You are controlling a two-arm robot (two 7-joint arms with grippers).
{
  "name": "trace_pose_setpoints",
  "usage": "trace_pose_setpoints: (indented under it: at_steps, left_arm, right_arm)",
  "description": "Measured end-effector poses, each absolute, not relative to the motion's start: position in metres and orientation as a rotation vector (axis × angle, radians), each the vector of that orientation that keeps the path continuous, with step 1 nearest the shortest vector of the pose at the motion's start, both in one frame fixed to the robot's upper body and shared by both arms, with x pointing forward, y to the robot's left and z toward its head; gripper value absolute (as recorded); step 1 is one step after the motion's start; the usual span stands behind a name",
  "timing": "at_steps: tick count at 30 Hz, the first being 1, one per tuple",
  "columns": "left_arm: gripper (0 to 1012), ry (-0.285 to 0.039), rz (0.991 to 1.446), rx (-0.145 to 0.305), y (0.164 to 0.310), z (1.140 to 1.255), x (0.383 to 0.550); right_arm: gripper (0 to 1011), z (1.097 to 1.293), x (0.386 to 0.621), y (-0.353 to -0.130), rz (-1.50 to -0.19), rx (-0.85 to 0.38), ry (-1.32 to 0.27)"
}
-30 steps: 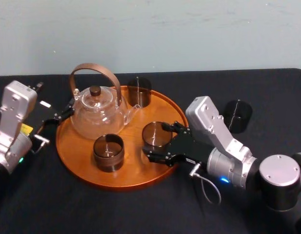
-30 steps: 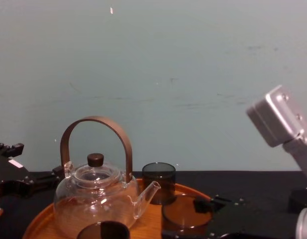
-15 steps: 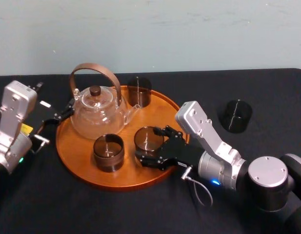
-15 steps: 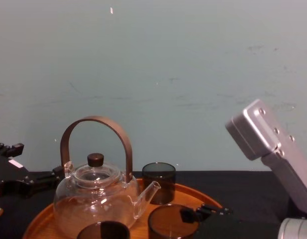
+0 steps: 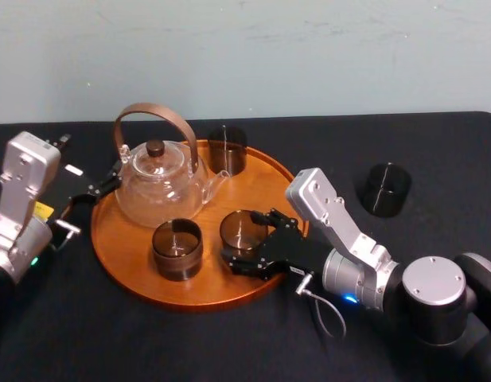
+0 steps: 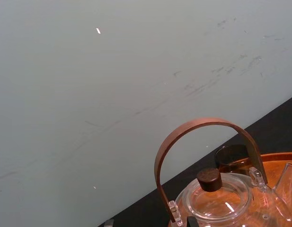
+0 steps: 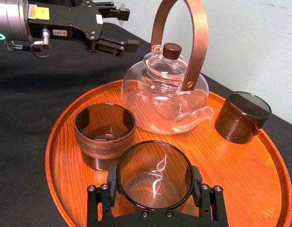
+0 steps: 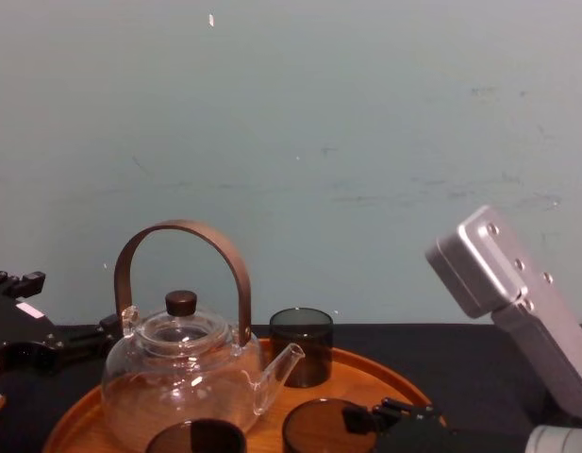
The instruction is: Pick up the glass from the table and place it on the tray.
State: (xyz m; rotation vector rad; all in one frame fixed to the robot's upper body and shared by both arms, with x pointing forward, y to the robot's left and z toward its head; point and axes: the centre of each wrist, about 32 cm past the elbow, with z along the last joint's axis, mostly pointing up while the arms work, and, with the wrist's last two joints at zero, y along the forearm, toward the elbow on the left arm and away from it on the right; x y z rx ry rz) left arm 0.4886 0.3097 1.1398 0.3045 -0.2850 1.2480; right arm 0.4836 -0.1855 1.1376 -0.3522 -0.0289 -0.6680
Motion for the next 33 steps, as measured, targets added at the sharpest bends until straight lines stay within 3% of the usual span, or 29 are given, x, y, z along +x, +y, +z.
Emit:
trace_pose_setpoints:
  at_steps: [29,33]
  left_arm:
    - [1001,-0.285,1.248,0.305,0.3097,1.1398,0.4886]
    - [1001,-0.285,1.248,0.304,0.3097,1.1398,0.4886]
  right_arm:
    - [909,1.1312,0.4838,-0.1845,-0.659,-0.359,-0.028]
    - [978,1.1314,0.4838,-0.1845,-0.660,-0.358,-0.028]
